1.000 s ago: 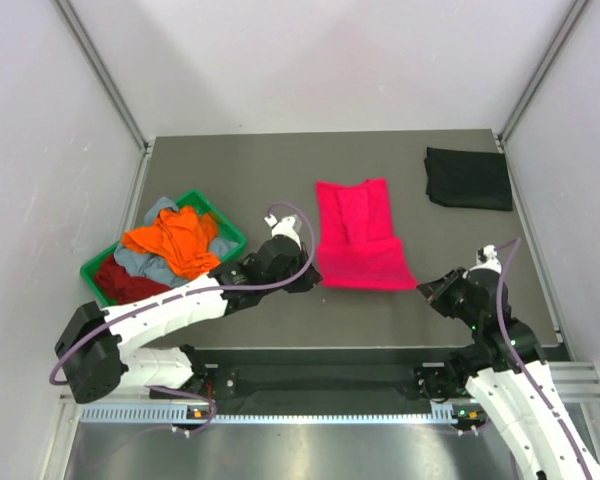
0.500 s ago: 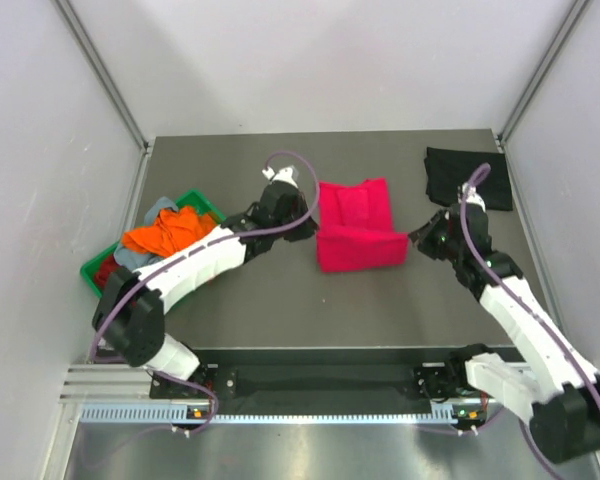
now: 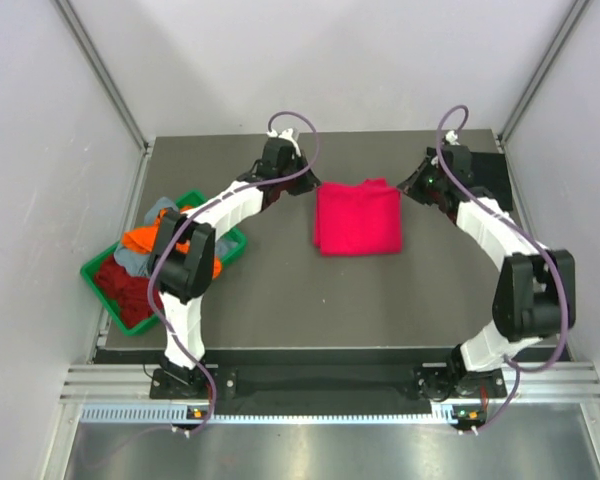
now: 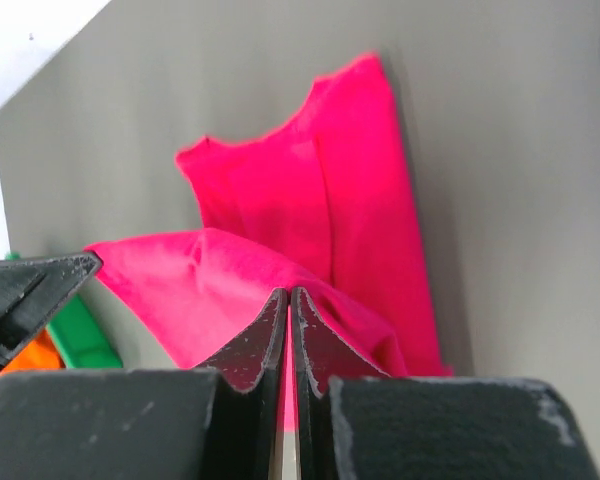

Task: Fold and stack the t-shirts
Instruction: Fold the tshirt

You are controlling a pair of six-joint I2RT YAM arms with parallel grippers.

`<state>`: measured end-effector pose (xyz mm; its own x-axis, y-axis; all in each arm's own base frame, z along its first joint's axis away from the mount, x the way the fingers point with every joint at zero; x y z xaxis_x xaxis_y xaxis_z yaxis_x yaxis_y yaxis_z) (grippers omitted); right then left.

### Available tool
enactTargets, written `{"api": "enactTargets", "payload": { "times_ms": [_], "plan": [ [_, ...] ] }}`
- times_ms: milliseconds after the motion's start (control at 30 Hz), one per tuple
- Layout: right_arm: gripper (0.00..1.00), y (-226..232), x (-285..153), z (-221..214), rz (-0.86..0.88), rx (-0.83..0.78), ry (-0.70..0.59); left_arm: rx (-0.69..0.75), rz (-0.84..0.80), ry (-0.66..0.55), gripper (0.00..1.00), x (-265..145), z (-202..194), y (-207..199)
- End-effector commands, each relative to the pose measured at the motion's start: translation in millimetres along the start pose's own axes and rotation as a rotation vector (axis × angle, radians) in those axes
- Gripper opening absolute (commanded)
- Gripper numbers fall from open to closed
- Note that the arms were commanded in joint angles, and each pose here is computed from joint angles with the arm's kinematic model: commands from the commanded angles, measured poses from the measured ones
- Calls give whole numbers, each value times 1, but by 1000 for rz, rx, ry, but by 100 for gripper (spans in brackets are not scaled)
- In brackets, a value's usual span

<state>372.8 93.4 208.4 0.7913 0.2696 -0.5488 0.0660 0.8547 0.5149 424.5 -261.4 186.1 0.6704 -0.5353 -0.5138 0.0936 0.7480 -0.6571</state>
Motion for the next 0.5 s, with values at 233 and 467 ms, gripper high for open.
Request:
{"api": "enactTargets", "payload": {
  "times_ms": [233, 467],
  "plan": [
    [0, -1, 64, 62, 157, -7, -100, 61, -171, -191, 0, 61, 60, -9],
    [0, -10, 112, 73, 222, -16, -80, 11, -151, -245, 0, 92, 77, 21]
  ]
}}
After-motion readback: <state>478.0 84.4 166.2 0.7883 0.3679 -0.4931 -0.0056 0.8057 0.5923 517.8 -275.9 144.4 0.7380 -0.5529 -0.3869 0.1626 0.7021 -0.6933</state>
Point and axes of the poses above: each gripper's point midway between its finger pads, its own x axis out along the fingers, its own y axis along the line the jaws close on, z = x × y, the point moved 7 cm from there along -x, back along the fingers, and after that the axes turned 6 degrees about -x, right-handed, at the moved point
